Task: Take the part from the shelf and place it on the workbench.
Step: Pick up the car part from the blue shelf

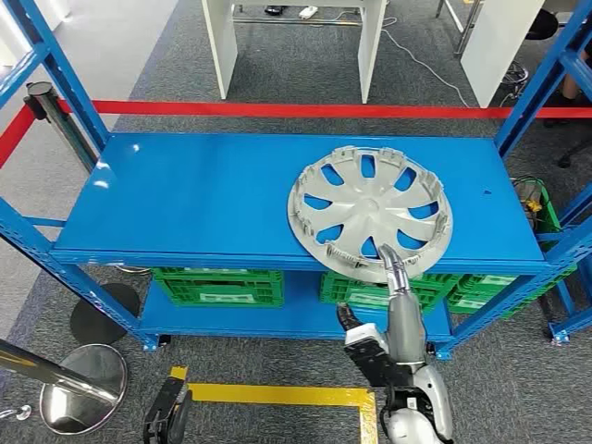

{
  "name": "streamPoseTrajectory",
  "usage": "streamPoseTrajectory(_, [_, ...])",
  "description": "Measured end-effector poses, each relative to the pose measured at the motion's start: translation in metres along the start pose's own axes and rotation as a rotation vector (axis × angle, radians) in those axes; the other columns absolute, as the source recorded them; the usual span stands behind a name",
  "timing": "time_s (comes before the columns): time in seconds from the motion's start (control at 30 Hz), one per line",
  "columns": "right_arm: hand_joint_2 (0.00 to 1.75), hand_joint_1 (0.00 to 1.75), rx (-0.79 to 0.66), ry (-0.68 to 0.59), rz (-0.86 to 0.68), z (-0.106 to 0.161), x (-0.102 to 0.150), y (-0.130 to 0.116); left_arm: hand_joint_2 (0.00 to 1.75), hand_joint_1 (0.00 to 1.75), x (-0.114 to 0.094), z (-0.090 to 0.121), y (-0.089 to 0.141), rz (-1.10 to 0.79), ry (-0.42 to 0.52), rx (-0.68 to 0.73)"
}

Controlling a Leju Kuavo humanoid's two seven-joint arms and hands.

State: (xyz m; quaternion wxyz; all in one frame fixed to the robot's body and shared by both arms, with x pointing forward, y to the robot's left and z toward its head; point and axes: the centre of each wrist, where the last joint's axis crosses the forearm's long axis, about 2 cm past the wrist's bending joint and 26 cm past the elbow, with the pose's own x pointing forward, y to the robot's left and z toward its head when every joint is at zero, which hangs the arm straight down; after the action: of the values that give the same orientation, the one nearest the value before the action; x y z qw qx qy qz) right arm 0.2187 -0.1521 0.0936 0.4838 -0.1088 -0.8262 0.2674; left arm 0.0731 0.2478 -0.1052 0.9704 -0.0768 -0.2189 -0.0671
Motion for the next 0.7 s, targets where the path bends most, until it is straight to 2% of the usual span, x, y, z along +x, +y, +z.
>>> streamPoseTrajectory(0.33, [1.75, 0.00, 0.015, -0.070, 0.267, -0.013, -0.008, 0.021, 0.00, 0.00, 0.007, -0.002, -0.006, 0.061, -0.005, -0.030])
streamPoseTrajectory(0.7, [1.75, 0.00, 0.133, -0.131, 0.546, -0.017, -0.019, 0.036, 0.00, 0.00, 0.016, -0.005, -0.014, 0.112, -0.049, -0.063])
